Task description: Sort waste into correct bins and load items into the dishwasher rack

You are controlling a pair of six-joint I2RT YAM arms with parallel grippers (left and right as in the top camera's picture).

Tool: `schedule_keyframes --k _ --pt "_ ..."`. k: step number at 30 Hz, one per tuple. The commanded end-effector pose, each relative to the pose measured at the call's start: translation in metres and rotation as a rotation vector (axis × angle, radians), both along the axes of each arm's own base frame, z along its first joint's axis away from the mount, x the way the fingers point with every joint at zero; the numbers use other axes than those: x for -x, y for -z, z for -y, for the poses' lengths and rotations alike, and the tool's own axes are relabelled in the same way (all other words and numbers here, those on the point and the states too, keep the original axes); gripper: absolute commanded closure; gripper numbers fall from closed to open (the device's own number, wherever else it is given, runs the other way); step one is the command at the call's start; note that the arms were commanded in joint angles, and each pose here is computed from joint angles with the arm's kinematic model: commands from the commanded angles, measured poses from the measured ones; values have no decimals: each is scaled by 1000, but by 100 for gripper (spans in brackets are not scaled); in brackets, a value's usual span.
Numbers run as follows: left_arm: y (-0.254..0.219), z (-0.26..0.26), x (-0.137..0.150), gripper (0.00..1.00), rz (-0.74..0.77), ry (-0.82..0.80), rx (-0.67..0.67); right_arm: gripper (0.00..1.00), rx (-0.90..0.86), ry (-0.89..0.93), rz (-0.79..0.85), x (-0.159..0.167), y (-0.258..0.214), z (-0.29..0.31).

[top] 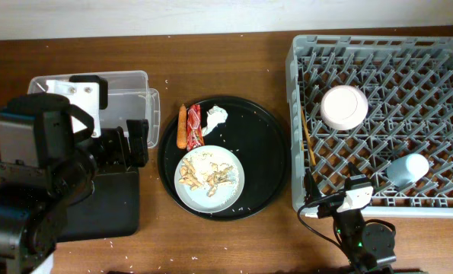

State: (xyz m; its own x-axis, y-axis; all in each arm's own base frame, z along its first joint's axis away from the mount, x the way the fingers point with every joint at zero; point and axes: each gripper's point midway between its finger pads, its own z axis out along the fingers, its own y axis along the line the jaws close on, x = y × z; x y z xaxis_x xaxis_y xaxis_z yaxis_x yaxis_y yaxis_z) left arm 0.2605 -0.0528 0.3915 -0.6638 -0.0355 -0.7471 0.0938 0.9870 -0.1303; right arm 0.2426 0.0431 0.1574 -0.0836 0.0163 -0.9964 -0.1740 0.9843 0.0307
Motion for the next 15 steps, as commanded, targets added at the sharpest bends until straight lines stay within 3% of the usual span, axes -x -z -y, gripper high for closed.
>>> schedule_keyframes --k 1,7,9,11,15 --pt "-2 -3 0 1 9 -16 0 2 -11 -16 -8 0 3 -3" --pt "-2 -3 0 1 9 -16 0 2 -10 -16 -8 0 3 -3" --pt "1 22 11 1 -46 84 118 2 -11 -16 -8 0 3 -3" --pt "3 26 -7 1 -41 43 172 2 -11 -16 -8 0 3 -3" --pt "114 50 -56 1 -394 49 104 2 -10 -16 -8 0 3 -3"
